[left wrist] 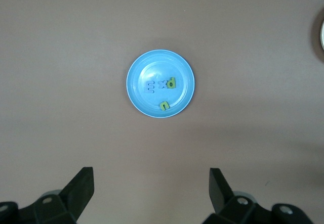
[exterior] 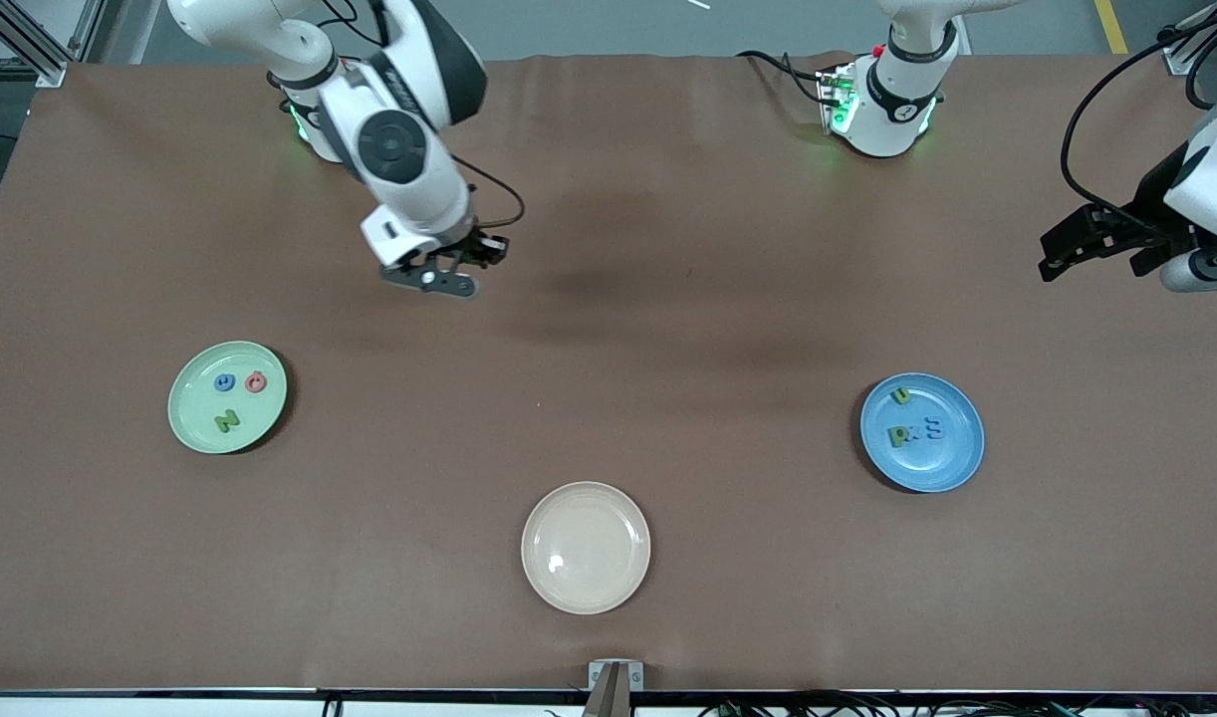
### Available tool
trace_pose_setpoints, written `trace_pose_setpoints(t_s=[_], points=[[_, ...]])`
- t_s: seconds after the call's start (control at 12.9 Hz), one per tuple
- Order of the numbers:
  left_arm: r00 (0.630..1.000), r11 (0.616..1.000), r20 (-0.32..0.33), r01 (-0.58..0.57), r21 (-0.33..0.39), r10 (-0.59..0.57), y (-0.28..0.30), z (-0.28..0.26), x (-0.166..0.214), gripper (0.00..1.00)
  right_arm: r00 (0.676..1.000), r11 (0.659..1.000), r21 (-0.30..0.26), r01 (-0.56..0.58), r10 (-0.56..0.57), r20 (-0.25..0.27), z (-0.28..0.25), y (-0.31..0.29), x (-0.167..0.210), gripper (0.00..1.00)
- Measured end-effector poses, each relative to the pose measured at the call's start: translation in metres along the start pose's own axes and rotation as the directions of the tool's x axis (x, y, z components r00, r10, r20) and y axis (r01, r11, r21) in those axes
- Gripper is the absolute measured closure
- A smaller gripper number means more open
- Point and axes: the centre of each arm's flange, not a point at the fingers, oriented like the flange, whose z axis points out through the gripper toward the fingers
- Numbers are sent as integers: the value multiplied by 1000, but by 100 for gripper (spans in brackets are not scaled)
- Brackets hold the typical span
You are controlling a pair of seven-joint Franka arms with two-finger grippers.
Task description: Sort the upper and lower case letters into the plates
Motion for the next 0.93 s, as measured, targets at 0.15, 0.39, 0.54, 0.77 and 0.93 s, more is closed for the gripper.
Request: trace_pose_setpoints(t_s=[0.15, 0.39, 0.54, 0.77, 0.93], points=[[1000, 1000, -1, 0, 0, 0, 0, 0, 0, 0, 997, 996, 30, 82, -82, 4, -44, 60, 43, 66], [1000, 1000, -2, 0, 0, 0, 0, 0, 0, 0, 984, 982, 53, 179, -178, -27, -49, 149, 96, 66], [1000, 1000, -5, 1, -1, -1, 0, 0, 1, 0, 973, 973, 46, 226, -223, -50, -43, 193, 120, 66], [1000, 1000, -6, 2, -1, -2, -1, 0, 1, 0, 950, 953, 23, 301, -297, -98, -19, 256, 160, 66], [1000, 1000, -6, 2, -1, -2, -1, 0, 1, 0, 931, 938, 14, 347, -343, -126, 8, 294, 186, 66]])
